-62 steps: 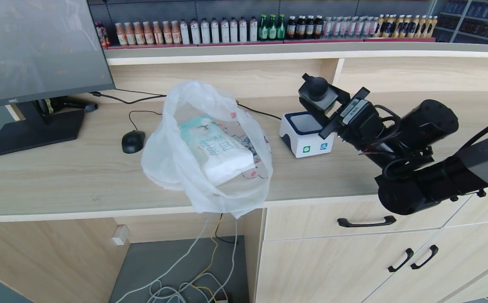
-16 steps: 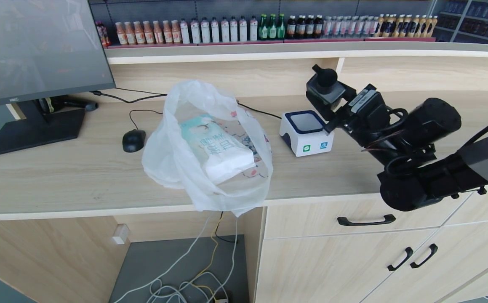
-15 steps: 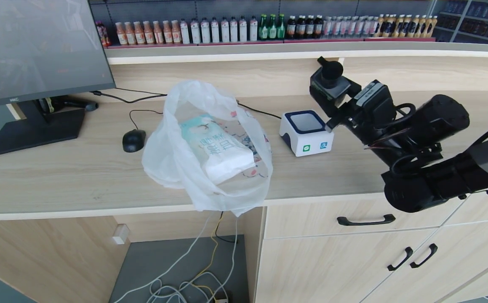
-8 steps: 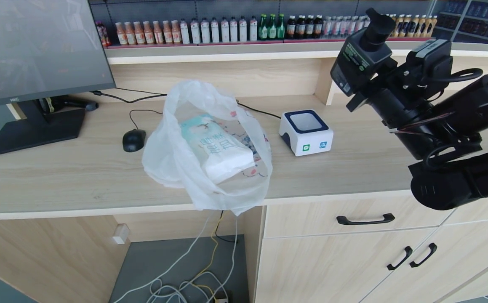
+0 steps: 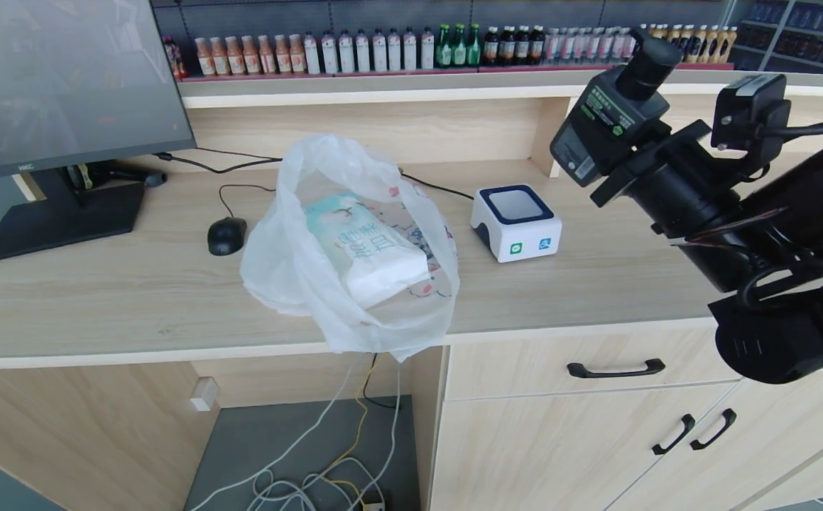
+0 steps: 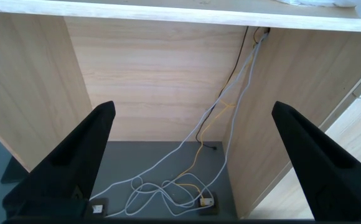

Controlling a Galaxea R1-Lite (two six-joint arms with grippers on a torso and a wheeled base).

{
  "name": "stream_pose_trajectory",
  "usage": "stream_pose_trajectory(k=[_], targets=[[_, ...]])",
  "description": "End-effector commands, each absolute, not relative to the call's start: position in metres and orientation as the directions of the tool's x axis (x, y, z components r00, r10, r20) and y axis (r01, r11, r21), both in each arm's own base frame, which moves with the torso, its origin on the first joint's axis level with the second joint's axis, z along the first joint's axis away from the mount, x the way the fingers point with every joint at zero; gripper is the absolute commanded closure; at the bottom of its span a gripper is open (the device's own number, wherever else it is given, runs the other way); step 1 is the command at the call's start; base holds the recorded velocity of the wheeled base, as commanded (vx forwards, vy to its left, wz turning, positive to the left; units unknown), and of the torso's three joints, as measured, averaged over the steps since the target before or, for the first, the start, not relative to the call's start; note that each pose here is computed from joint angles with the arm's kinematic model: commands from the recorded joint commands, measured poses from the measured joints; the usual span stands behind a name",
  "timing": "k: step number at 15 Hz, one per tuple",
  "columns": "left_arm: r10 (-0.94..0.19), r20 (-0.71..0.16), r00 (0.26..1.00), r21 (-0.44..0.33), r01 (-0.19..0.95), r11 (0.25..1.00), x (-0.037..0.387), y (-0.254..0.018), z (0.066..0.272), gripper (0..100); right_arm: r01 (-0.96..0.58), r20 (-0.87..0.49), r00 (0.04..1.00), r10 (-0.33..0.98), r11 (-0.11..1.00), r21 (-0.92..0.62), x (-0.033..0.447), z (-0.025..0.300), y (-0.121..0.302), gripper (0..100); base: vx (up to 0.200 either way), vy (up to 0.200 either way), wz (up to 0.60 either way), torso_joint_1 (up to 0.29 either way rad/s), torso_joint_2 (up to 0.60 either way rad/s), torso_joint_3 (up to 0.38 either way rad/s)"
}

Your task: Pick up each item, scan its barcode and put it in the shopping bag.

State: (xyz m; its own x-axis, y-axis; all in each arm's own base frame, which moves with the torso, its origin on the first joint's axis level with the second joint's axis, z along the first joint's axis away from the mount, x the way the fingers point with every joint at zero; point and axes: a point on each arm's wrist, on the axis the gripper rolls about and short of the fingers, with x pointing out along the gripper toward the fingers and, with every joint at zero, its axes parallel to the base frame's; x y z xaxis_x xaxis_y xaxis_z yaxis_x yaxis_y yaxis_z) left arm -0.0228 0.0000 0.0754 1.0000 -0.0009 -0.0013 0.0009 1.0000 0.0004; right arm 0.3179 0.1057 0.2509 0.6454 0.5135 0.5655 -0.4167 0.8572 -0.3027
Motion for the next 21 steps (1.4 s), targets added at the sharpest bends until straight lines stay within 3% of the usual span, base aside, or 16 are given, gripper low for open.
stream_pose_trajectory(k=[1, 6, 17, 21], targets=[[-0.002, 0.0, 1.0, -0.002, 0.002, 1.0, -0.023, 0.0, 0.075, 0, -0.445, 0.533, 0.684, 0.498, 0.864, -0.236, 0.305, 0.242, 0.103, 100, 0.0, 0.0, 0.0, 0.0, 0.0, 0.0], [-0.002, 0.0, 1.0, 0.0, 0.002, 1.0, -0.023, 0.0, 0.075, 0, -0.449, 0.507, 0.708, 0.491, 0.868, -0.214, 0.298, 0.235, 0.101, 100, 0.0, 0.0, 0.0, 0.0, 0.0, 0.0], [0.0, -0.002, 1.0, -0.011, 0.0, 1.0, -0.023, 0.0, 0.075, 0, -0.45, 0.53, 0.691, 0.491, 0.866, -0.216, 0.306, 0.24, 0.105, 100, 0.0, 0.2, 0.0, 0.004, 0.0, 0.003], [0.0, 0.0, 1.0, -0.002, 0.0, 1.0, -0.023, 0.0, 0.075, 0, -0.461, 0.548, 0.679, 0.489, 0.865, -0.2, 0.301, 0.248, 0.104, 100, 0.0, 0.0, 0.0, 0.0, 0.0, 0.0]])
